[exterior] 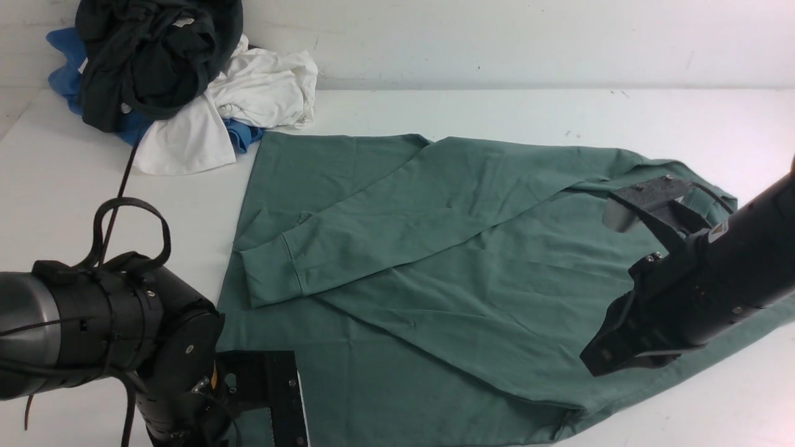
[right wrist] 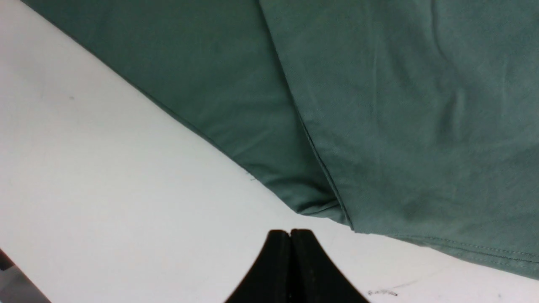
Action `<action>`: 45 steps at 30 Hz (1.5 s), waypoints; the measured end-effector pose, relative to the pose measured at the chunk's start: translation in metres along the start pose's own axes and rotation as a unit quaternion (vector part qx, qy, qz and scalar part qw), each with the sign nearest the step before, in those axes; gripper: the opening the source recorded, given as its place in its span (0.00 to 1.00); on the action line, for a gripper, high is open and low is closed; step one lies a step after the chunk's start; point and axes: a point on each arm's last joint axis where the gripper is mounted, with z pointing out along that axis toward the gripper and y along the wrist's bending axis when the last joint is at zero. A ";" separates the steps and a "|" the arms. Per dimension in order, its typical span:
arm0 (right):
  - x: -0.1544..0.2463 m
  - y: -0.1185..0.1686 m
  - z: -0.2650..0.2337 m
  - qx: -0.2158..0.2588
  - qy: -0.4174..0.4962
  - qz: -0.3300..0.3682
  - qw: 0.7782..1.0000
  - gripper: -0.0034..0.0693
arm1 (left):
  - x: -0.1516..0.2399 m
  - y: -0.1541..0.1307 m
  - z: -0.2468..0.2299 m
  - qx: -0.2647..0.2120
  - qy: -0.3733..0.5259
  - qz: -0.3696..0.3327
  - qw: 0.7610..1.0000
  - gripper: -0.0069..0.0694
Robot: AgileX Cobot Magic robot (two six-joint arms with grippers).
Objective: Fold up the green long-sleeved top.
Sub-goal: Use both arms simultaneously to clamp the lower edge of the clothing fabric
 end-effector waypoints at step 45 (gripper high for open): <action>0.047 -0.080 0.068 0.258 0.180 -0.202 0.928 0.51 | 0.039 0.020 -0.072 -0.161 -0.099 -0.206 0.960 0.08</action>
